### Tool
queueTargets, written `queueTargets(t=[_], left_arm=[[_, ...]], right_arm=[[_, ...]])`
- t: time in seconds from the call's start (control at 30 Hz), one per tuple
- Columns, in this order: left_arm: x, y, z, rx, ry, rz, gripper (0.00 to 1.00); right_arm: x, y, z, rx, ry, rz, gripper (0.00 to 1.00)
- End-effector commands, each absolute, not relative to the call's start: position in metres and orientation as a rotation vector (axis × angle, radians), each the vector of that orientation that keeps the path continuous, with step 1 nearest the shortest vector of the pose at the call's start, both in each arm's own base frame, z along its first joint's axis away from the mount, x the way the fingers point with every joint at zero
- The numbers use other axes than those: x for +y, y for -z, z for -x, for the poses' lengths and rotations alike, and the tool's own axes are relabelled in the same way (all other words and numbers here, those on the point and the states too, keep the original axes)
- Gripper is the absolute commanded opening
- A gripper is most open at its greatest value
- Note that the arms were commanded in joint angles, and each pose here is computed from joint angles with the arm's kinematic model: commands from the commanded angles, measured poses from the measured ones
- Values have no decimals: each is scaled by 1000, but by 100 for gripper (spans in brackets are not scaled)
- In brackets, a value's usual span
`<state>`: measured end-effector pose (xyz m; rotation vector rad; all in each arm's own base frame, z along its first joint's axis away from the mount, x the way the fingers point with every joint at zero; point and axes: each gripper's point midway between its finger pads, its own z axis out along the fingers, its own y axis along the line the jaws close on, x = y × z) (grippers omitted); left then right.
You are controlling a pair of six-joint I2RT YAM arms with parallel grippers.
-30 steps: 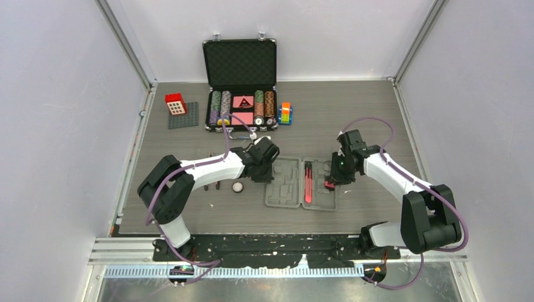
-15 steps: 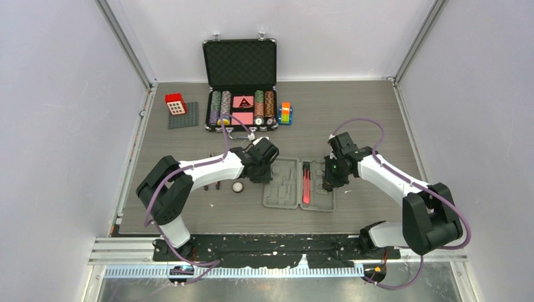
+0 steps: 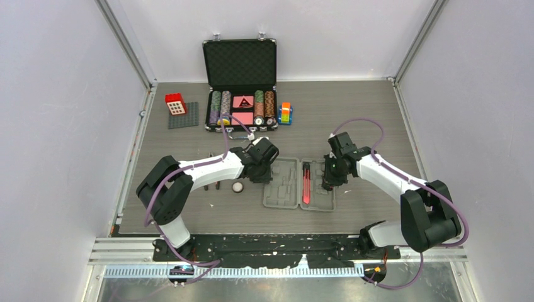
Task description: Pack the tool kit
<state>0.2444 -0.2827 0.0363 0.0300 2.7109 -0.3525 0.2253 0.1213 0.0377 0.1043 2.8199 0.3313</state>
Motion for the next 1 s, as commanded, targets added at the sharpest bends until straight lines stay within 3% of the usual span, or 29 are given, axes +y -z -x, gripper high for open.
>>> queueTargets(t=[0.0,0.57,0.97], left_arm=[[-275,-43,-242,2701,322,-28,0],[-275,-42,-242,2701,321,-28,0],[-276,-42,-243,2702,325,-31,0]], right_arm=[[115,-37,-247,2725,-266,-129,15],[114,-67,-246,2704,-271,-76,16],[122,-53,-252,2772,-282,-53,15]])
